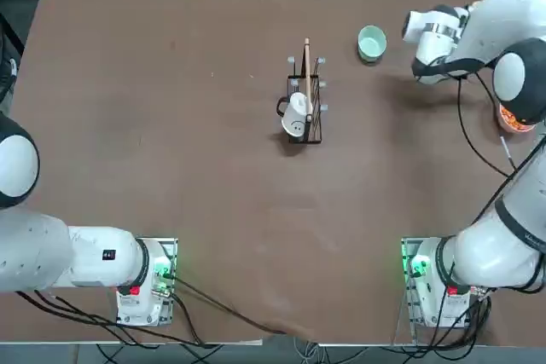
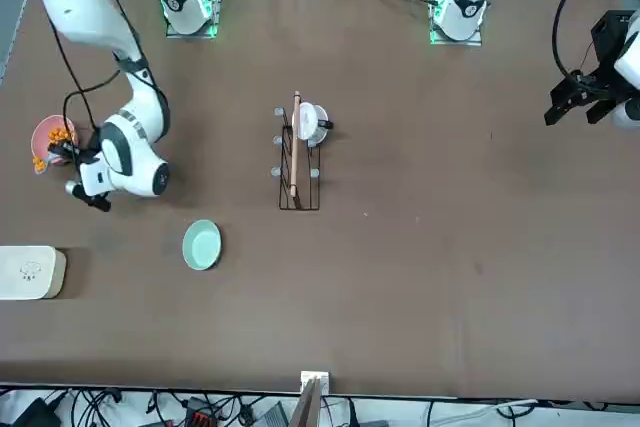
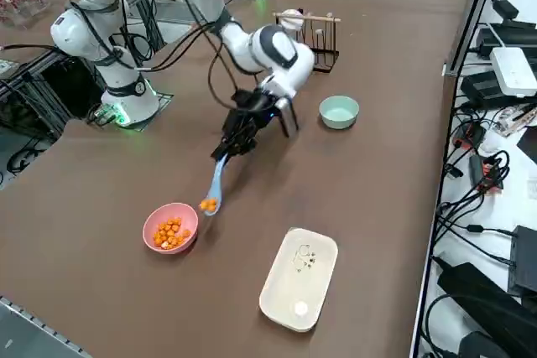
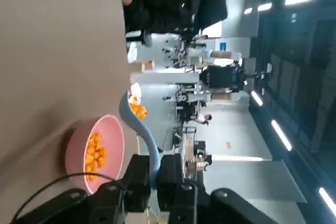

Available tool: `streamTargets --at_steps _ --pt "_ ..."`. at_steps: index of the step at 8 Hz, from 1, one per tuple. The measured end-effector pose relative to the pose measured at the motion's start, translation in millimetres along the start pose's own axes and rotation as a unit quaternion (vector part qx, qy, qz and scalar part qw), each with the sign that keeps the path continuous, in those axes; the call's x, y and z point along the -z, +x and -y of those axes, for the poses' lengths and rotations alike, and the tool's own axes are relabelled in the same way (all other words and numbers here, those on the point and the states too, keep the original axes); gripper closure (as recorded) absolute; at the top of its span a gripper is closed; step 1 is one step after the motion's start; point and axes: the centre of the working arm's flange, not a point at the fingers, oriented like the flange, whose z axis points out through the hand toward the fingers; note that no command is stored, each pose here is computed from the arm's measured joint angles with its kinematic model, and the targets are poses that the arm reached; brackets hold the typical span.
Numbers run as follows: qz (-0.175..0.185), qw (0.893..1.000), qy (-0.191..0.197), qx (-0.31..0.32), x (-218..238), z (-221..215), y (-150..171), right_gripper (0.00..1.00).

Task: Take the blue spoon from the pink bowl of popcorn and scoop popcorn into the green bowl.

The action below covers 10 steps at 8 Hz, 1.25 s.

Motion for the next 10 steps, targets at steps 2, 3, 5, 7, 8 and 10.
streamTargets --at_steps 2,3,5,7,8,10 --pt "-0.025 1.000 -0.008 0.004 69 -14 16 0.89" --pt "-0.038 0.999 -0.010 0.010 106 -20 24 0.89" --pt "-0.068 0.998 -0.011 0.006 177 -20 31 0.89" --pt "-0.113 0.994 0.000 0.003 246 -6 23 0.89" --pt "-0.136 0.991 0.007 -0.001 281 -1 15 0.89" --pt "-0.175 0.984 0.028 -0.021 345 -7 0 0.89"
